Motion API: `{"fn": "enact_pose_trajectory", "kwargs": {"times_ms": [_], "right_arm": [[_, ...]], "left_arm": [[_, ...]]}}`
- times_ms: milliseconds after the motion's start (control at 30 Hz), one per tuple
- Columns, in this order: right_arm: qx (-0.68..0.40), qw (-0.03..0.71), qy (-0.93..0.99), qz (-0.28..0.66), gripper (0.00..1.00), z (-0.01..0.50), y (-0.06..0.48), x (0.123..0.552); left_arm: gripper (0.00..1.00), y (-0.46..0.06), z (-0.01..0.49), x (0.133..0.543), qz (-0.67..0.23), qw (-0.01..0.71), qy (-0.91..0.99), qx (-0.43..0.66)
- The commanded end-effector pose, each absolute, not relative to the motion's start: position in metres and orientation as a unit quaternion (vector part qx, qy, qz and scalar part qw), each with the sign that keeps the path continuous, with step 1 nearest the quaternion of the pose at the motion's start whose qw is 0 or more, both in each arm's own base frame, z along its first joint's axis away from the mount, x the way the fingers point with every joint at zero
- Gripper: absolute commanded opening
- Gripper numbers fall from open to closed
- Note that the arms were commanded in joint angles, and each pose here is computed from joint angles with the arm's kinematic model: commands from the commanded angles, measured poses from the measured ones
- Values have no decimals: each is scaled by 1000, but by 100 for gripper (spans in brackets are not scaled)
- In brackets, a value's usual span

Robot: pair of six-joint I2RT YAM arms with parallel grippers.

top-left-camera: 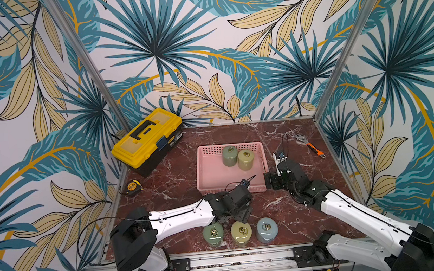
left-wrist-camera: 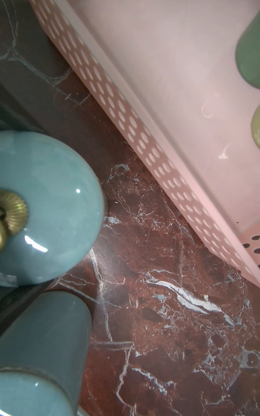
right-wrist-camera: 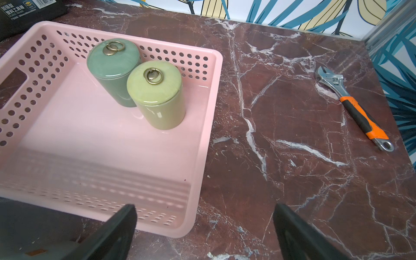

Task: Take the tea canister out of the basket
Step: Place the tea canister at the center of the board.

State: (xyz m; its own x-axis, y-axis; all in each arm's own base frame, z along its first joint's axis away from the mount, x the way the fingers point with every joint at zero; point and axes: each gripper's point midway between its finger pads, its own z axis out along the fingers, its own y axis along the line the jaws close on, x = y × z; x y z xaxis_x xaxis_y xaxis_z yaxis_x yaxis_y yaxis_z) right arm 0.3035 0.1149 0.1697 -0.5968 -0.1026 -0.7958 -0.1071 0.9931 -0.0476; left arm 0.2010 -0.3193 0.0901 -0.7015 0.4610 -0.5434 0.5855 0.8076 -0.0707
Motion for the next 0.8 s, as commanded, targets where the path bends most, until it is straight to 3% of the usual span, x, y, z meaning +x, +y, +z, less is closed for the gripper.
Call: {"fn": "enact_pose_trajectory", "kwargs": {"times_ms": [0,333,633,767], "right_arm": [[-51,448,892,2,99,167,111,302],[-50,449,892,4,99,168,112,302],[-50,449,892,4,99,168,112,302],[-51,449,892,6,99,168,113,302]], "left_arm": [[45,-322,88,206,-120,277,912,279],[49,-321,82,203,-108,271,915,280],[88,-319,82,202,-101,266,919,273],[100,-318,87,203,-98,267,920,270]]}}
